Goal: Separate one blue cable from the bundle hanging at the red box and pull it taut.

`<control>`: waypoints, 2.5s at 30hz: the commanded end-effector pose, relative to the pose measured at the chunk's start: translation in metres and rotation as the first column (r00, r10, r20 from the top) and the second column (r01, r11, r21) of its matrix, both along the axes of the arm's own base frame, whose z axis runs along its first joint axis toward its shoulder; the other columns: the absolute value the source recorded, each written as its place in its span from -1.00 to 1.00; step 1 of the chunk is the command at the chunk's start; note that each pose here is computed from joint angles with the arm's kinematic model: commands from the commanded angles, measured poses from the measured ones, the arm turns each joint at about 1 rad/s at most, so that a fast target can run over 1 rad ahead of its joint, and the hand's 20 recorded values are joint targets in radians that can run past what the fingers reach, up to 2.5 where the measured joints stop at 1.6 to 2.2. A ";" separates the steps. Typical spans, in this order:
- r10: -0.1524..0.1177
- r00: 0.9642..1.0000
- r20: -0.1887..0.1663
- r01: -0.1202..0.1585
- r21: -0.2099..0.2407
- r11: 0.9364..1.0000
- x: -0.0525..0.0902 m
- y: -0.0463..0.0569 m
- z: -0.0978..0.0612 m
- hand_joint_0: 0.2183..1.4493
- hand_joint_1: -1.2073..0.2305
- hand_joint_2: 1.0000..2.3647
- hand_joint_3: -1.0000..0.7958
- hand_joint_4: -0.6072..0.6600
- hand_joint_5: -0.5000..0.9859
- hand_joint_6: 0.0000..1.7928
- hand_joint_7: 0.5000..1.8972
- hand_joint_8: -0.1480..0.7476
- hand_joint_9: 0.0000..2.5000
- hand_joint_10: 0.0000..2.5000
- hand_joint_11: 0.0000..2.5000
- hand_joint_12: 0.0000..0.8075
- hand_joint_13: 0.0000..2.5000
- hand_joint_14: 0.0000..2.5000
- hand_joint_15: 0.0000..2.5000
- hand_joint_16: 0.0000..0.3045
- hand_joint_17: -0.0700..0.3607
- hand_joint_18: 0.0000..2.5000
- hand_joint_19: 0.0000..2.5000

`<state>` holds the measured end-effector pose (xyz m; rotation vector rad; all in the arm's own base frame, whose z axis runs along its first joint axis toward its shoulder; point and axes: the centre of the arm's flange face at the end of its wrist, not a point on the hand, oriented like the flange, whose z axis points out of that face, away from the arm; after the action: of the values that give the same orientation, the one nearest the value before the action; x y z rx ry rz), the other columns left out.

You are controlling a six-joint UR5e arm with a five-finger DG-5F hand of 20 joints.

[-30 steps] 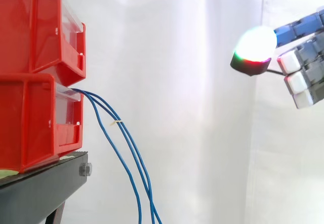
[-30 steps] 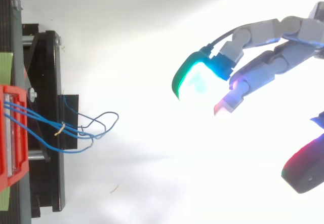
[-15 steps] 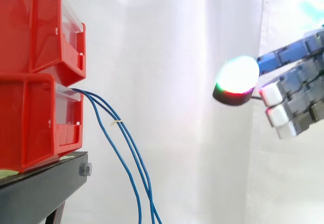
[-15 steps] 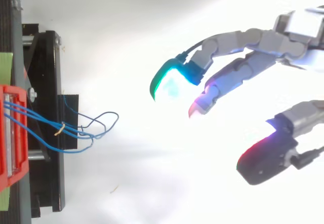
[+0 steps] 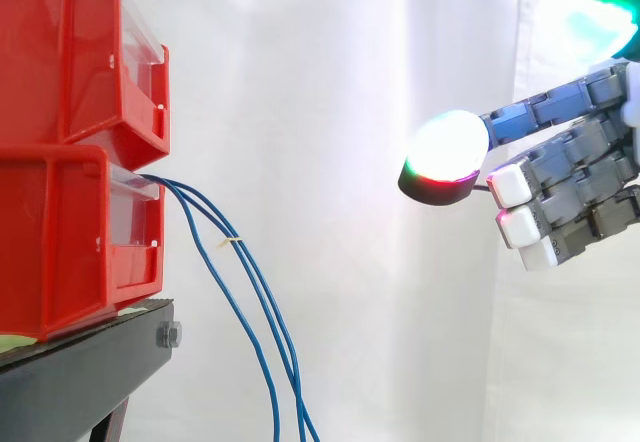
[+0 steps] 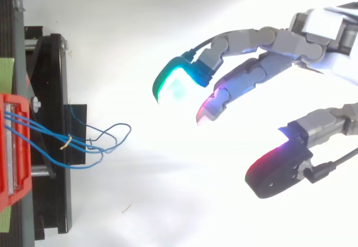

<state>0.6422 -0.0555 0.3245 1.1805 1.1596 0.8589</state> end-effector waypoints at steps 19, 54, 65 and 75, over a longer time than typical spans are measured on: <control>-0.040 0.999 0.009 0.040 -0.011 0.999 0.017 0.006 -0.037 -0.43 -0.29 -1.00 -0.44 0.34 -0.55 -0.44 -0.60 0.05 -0.29 -0.99 -0.68 -0.18 -0.36 -0.99 -0.75 -0.80 -0.35 -0.48 -0.74; -0.076 0.995 0.064 0.077 -0.021 0.997 0.036 0.008 -0.067 -0.43 -0.27 -1.00 -0.44 0.34 -0.55 -0.44 -0.60 0.06 -0.28 -0.99 -0.67 -0.19 -0.35 -0.99 -0.75 -0.80 -0.35 -0.47 -0.73; -0.073 0.994 0.085 0.075 -0.020 0.997 0.043 0.017 -0.079 -0.43 -0.27 -1.00 -0.44 0.34 -0.55 -0.44 -0.60 0.06 -0.28 -0.99 -0.67 -0.19 -0.35 -0.99 -0.75 -0.80 -0.35 -0.46 -0.73; -0.076 0.993 0.087 0.078 -0.026 0.997 0.044 0.017 -0.080 -0.43 -0.27 -1.00 -0.44 0.35 -0.55 -0.44 -0.60 0.06 -0.28 -0.99 -0.67 -0.19 -0.35 -0.99 -0.75 -0.80 -0.35 -0.46 -0.73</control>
<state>0.6862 -0.0383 0.2449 1.1468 1.0458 0.8256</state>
